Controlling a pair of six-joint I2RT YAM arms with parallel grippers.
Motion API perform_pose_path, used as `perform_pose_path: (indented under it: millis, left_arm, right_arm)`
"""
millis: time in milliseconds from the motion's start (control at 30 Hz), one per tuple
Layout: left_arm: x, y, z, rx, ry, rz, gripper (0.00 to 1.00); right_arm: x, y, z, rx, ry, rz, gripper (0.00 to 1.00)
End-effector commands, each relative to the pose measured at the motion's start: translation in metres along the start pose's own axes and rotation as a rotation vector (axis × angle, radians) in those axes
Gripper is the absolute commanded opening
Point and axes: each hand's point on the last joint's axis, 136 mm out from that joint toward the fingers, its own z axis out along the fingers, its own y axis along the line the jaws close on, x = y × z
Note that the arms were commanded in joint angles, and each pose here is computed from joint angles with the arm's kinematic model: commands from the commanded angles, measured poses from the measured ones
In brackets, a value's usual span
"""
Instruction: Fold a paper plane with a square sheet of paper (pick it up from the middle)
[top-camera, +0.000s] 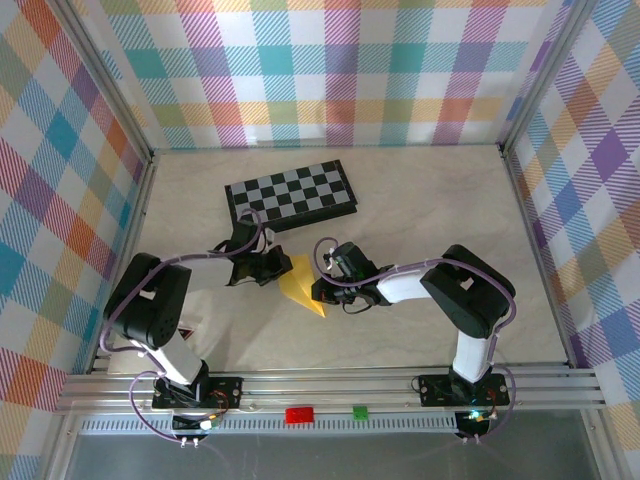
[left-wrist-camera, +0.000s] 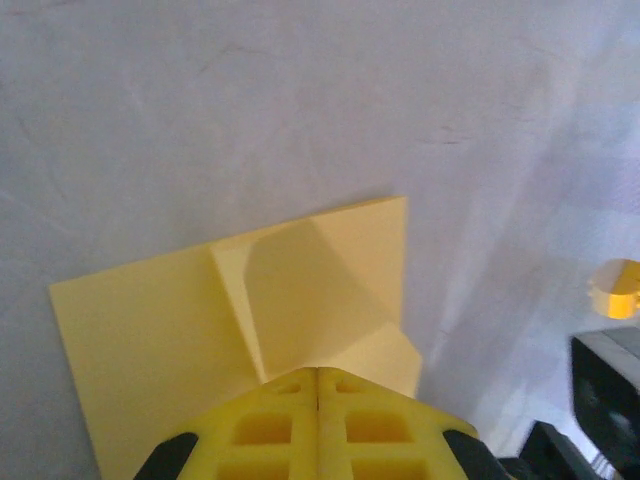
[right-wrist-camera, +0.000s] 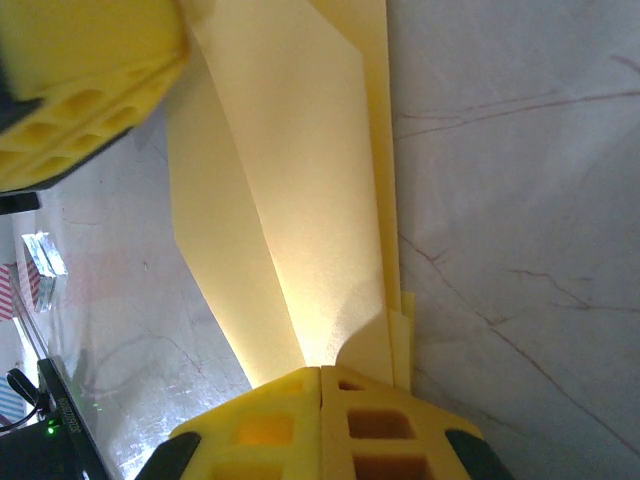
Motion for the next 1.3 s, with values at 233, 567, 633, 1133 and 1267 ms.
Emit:
perform_pose_path:
  millis: [233, 567, 633, 1133, 1267]
  left_arm:
    - [0.031, -0.044, -0.004, 0.223, 0.076, 0.088, 0.03]
    - [0.020, -0.003, 0.029, 0.123, 0.087, 0.059, 0.00]
    - [0.013, 0.009, 0.029, 0.102, 0.076, 0.041, 0.00]
    - [-0.042, 0.047, 0.018, -0.068, -0.033, -0.041, 0.00]
    - [-0.053, 0.045, 0.014, -0.083, -0.055, -0.052, 0.00]
  right_arm:
    - [0.053, -0.061, 0.002, 0.201, 0.165, 0.091, 0.02]
    - [0.057, -0.065, 0.002, 0.210, 0.175, 0.094, 0.01]
    - [0.058, -0.066, 0.002, 0.213, 0.179, 0.094, 0.01]
    - [0.065, -0.069, 0.000, 0.220, 0.211, 0.070, 0.00]
    - [0.067, -0.070, -0.001, 0.226, 0.226, 0.056, 0.00]
